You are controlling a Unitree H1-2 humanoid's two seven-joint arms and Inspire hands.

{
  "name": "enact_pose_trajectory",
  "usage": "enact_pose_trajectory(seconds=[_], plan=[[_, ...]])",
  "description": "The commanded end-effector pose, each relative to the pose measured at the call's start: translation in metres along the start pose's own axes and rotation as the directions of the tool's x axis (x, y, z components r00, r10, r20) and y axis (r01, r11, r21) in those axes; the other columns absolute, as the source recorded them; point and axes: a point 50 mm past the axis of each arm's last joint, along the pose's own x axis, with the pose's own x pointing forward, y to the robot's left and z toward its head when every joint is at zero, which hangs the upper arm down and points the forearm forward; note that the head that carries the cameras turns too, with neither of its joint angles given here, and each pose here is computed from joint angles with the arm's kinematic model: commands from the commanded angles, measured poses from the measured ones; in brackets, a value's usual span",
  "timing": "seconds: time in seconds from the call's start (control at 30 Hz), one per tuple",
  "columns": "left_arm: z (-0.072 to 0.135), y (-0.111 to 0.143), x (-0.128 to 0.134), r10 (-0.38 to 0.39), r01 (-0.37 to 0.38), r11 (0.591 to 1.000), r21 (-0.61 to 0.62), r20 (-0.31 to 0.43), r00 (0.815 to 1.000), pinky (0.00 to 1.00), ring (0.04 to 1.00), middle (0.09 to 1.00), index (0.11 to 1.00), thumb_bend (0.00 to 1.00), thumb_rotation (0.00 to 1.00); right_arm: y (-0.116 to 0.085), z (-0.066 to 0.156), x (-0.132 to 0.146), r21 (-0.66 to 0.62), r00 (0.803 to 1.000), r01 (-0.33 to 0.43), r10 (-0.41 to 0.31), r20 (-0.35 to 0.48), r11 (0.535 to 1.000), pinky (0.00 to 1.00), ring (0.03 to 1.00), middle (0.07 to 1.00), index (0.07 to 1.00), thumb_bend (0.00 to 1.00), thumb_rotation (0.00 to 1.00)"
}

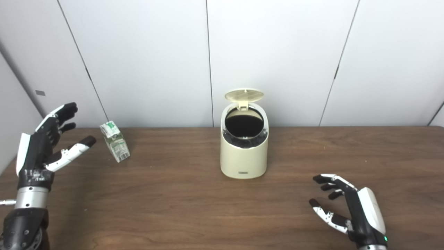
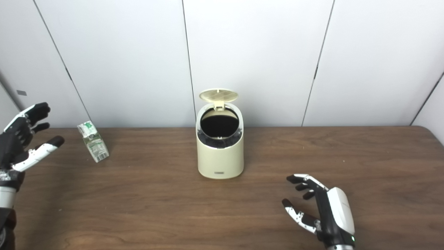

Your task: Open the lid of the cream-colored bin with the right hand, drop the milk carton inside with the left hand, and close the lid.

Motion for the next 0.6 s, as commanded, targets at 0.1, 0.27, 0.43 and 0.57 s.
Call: enact_pose_trajectory(seconds=[0.1, 0.27, 0.43, 0.57], plan=[[0.006, 0.013, 0.020, -0.009, 0.007, 0.998, 0.065, 0.034, 0.999, 0.80, 0.878, 0.867, 0.868, 1.00, 0.51, -0.016, 0.001, 0.011, -0.025, 0.996, 0.033, -0.031, 0.080, 0.999, 0.47, 0.598, 0.666, 0.635, 0.27, 0.00], [-0.001, -0.004, 0.019, -0.037, 0.037, 0.999, 0.014, -0.028, 0.999, 0.84, 0.888, 0.897, 0.906, 1.00, 0.45, -0.030, -0.013, 0.013, -0.023, 0.996, 0.029, -0.027, 0.081, 0.999, 0.47, 0.605, 0.658, 0.627, 0.27, 0.00], [0.003, -0.027, 0.016, -0.057, 0.056, 0.998, -0.008, -0.080, 0.995, 0.80, 0.869, 0.898, 0.911, 1.00, 0.41, -0.047, -0.028, 0.015, -0.045, 0.997, 0.021, -0.017, 0.082, 0.999, 0.45, 0.589, 0.654, 0.619, 0.26, 0.00], [0.002, -0.041, 0.014, -0.066, 0.067, 0.998, 0.006, -0.121, 0.990, 0.87, 0.922, 0.925, 0.937, 1.00, 0.43, -0.062, -0.035, 0.014, -0.078, 0.997, 0.012, -0.007, 0.072, 0.997, 0.41, 0.562, 0.657, 0.604, 0.19, 0.07]])
